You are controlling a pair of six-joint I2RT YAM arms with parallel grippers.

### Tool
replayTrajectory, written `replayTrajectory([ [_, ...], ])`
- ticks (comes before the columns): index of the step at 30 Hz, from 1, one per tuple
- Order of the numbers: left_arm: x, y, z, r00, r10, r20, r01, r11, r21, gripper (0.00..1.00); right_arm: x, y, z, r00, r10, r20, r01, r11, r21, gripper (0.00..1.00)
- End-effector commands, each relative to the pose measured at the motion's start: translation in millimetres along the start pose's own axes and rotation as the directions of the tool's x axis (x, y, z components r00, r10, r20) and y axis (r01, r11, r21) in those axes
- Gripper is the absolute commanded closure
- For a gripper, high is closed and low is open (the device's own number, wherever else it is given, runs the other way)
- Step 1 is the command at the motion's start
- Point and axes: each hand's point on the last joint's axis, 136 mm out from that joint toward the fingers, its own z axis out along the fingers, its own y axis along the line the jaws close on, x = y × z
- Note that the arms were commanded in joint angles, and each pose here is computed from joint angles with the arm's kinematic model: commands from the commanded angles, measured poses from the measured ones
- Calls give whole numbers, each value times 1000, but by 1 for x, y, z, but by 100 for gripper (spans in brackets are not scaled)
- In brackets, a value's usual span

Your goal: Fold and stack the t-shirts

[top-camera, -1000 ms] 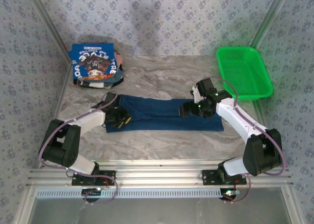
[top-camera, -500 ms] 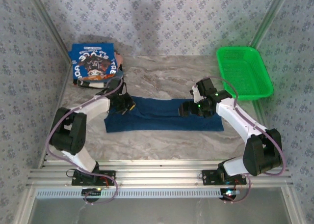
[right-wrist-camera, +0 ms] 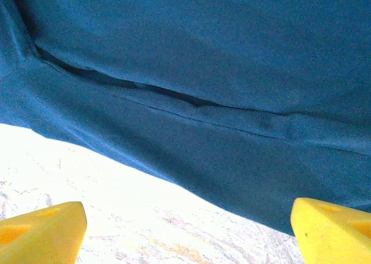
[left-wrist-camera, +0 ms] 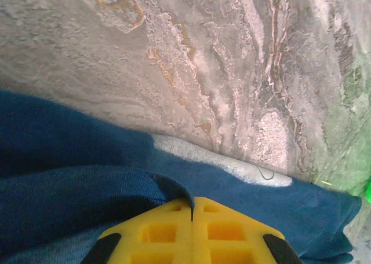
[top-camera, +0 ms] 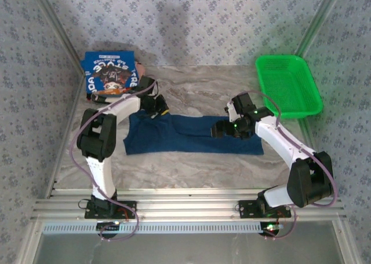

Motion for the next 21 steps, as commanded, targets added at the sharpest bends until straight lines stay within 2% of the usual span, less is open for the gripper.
replayTrajectory([
  [1,7,-1,6,995,76,-69,-77,997,-18,100,3,2,0,1000,14,-5,-14,1000,-12,7],
  [5,8,0,15,988,115,-106,-120,992,-37,99,3,2,3,1000,26,-12,-26,1000,-11,7],
  [7,5,-3,14,988,121,-95,-124,992,-29,96,4,2,5,999,28,-18,-29,1000,-9,7],
  [12,-11,-51,-9,985,171,-14,-169,981,94,95,2,5,10,999,30,-24,-31,999,-18,7],
  [15,-4,-75,-4,971,224,-80,-210,966,151,95,-1,8,14,999,33,-28,-34,999,-28,7],
  [17,3,-76,5,959,250,-134,-232,963,139,88,-3,10,18,999,32,-39,-33,999,-37,7],
  [21,9,-62,9,958,241,-159,-227,969,101,56,-2,13,25,998,30,-63,-33,998,-46,7],
])
